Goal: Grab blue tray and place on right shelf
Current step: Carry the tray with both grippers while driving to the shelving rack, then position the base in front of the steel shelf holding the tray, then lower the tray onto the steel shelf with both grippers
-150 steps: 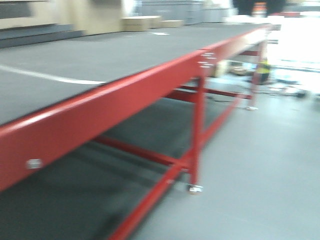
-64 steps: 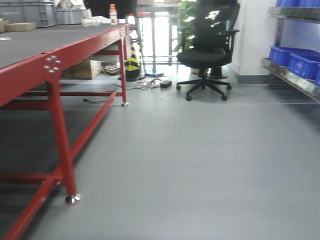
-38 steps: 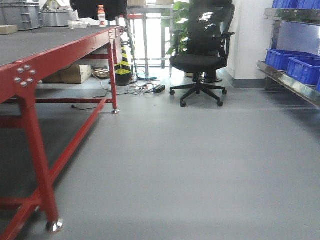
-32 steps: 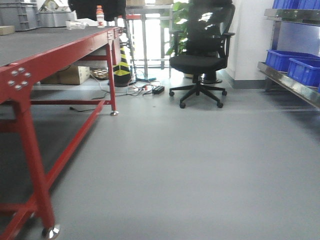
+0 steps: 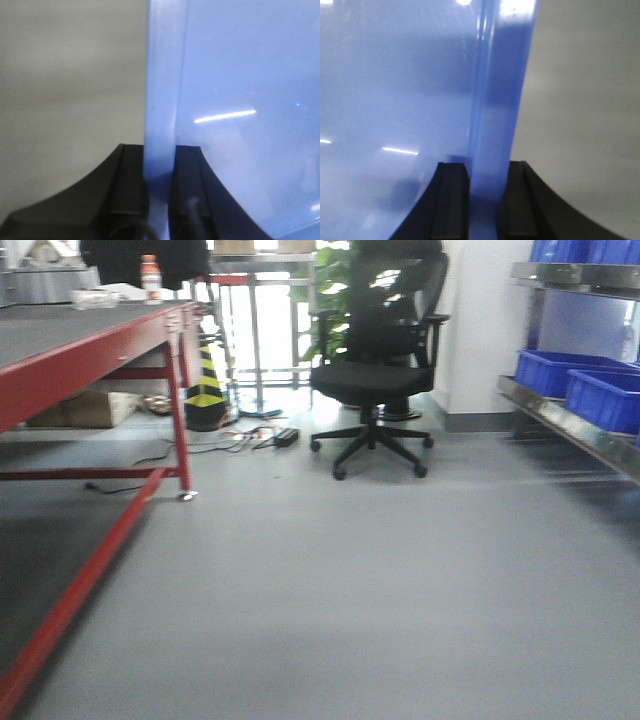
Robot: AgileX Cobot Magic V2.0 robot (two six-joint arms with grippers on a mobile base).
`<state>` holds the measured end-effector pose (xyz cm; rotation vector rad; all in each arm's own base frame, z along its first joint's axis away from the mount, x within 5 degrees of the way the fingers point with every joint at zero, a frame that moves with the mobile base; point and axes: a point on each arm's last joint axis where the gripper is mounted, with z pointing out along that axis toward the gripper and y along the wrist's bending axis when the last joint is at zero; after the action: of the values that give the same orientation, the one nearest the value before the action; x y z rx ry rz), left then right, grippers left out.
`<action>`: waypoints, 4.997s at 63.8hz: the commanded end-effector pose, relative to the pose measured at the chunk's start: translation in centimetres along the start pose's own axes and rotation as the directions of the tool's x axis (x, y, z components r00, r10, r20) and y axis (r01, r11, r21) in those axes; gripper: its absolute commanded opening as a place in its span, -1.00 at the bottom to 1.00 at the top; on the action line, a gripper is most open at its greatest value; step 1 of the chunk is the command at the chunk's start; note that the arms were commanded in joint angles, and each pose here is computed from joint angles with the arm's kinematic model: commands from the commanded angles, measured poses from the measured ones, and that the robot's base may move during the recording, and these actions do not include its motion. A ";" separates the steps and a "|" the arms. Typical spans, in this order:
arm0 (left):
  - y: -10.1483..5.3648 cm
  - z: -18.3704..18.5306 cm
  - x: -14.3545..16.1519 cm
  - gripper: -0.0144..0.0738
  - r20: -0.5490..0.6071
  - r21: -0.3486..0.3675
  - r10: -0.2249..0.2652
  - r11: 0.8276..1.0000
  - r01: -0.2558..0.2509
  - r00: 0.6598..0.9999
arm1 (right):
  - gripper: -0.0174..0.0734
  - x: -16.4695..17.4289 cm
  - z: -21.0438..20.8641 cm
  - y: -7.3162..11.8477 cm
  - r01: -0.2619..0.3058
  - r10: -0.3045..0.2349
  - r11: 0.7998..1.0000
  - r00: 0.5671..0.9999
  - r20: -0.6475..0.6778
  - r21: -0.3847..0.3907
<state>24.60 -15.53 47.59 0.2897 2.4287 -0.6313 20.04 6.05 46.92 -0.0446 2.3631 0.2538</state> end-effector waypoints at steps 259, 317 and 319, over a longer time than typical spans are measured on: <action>-1.9 -1.9 1.0 -0.78 -0.052 0.151 -0.010 0.988 0.018 0.999 | -0.49 0.3 -1.2 0.9 -0.002 0.001 0.996 1.000 -0.016 -0.093; -0.9 3.9 -0.7 -0.78 -0.078 0.088 -0.003 0.996 0.010 0.997 | -0.49 -1.2 4.8 1.6 0.017 -0.026 0.996 0.993 -0.111 -0.084; -0.6 4.8 -0.8 -0.78 -0.094 0.074 -0.005 0.997 0.012 0.996 | -0.49 -1.3 5.5 1.6 0.016 -0.026 0.997 0.992 -0.123 -0.080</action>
<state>27.77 -16.67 44.48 0.2989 2.5214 -0.5469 24.09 7.07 44.03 -0.0542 2.4836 0.1930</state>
